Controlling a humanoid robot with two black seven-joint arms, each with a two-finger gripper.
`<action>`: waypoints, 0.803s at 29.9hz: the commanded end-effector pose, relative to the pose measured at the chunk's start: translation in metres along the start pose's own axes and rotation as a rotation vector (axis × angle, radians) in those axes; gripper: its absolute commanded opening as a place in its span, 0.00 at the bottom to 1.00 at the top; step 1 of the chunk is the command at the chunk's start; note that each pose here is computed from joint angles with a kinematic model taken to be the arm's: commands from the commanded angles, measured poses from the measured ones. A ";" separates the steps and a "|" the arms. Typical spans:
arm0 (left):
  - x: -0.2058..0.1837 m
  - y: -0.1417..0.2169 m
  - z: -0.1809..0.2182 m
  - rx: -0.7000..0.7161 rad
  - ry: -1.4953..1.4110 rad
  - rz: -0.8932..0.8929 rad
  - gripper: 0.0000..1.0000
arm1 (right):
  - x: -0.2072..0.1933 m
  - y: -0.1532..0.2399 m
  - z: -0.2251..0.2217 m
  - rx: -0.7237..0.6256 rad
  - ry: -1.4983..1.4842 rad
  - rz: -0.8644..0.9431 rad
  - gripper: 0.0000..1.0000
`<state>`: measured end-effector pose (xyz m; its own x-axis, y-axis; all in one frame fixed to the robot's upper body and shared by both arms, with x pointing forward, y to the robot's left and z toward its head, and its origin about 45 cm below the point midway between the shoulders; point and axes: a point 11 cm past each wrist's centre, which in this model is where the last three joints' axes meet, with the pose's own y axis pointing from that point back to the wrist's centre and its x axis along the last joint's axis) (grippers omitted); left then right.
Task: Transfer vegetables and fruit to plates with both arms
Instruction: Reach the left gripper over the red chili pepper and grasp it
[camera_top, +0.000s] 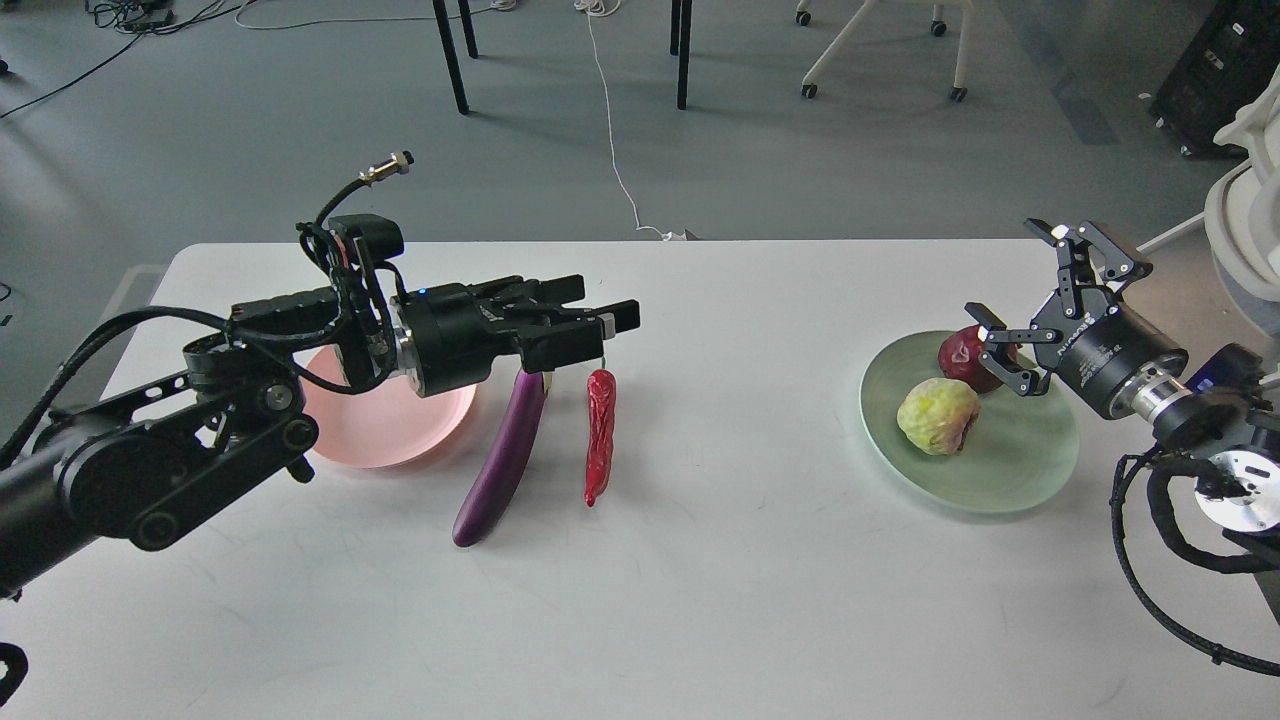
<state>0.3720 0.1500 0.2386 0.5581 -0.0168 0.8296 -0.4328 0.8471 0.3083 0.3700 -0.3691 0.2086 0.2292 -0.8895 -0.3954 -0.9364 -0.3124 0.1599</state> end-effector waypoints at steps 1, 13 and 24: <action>-0.012 -0.025 -0.013 0.046 -0.058 -0.107 0.98 | 0.001 0.001 -0.003 0.014 -0.009 0.005 0.97; -0.045 -0.033 -0.057 0.198 -0.101 -0.245 0.98 | 0.005 0.003 -0.002 0.016 -0.011 0.015 0.97; -0.062 -0.043 -0.054 0.188 -0.080 -0.269 0.98 | 0.006 0.003 -0.004 0.022 -0.008 0.019 0.97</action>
<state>0.3942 0.1408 0.1548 0.6043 -0.2762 0.7474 -0.4022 0.7040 0.5854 0.3698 -0.3760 0.2098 0.2095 -0.8920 -0.4006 -0.9457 -0.2889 0.1487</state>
